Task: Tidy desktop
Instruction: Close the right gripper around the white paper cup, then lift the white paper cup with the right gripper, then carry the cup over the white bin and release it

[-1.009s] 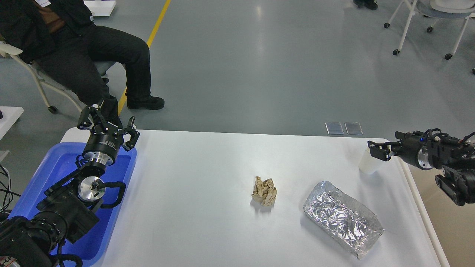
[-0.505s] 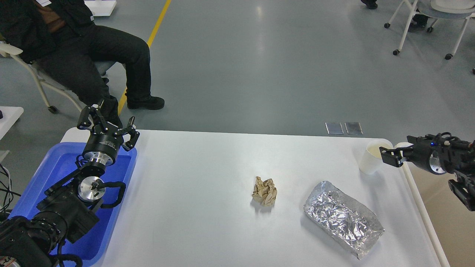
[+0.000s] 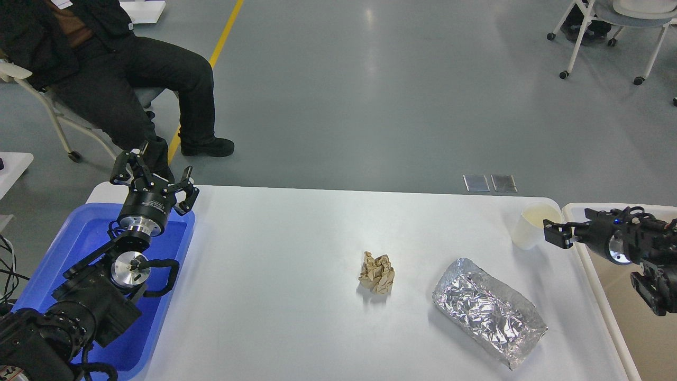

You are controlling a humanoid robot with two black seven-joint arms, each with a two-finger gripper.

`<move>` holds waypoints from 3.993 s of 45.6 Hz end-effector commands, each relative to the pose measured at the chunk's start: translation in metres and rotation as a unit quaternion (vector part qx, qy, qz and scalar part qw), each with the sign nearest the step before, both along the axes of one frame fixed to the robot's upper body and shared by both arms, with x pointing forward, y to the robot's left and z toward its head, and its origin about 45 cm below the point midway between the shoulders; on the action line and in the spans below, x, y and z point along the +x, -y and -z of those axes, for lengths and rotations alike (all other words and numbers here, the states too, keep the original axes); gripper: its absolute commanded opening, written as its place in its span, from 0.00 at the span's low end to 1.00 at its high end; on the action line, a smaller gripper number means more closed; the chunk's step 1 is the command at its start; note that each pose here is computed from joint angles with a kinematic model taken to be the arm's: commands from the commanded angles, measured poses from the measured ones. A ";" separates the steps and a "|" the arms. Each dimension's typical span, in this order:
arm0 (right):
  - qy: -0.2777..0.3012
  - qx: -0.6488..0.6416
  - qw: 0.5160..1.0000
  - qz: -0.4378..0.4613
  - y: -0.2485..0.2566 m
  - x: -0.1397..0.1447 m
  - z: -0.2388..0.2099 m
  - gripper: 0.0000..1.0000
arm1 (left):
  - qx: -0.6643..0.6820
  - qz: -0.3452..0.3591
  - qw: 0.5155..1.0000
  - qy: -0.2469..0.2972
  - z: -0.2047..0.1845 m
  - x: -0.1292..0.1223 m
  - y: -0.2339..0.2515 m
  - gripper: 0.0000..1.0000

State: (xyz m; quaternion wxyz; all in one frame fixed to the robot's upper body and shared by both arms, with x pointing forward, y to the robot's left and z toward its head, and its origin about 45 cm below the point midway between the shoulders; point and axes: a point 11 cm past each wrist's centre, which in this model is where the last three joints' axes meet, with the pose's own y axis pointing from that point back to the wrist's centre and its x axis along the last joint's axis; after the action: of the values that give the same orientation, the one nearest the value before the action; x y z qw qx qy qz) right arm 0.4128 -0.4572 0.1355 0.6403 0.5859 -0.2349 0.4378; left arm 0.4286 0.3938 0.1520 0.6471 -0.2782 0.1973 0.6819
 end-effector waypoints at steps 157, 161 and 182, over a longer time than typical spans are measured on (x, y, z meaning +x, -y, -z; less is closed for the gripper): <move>0.180 0.404 0.765 0.468 0.200 -0.072 -0.124 0.00 | 0.000 0.000 1.000 0.000 0.000 0.000 0.000 1.00; 0.170 0.412 0.739 0.505 0.195 -0.083 -0.089 0.00 | 0.000 0.000 1.000 0.000 0.000 0.000 0.000 1.00; 0.130 0.404 0.704 0.570 0.168 -0.128 0.011 0.00 | 0.000 0.000 1.000 0.000 0.000 0.000 0.000 1.00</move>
State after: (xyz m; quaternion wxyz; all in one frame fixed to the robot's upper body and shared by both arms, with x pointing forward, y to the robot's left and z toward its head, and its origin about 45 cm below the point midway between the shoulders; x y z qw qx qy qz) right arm 0.3109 -0.6354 0.1681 0.4245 0.4981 -0.7554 -0.0335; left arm 0.4285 0.3938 0.1519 0.6471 -0.2782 0.1973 0.6819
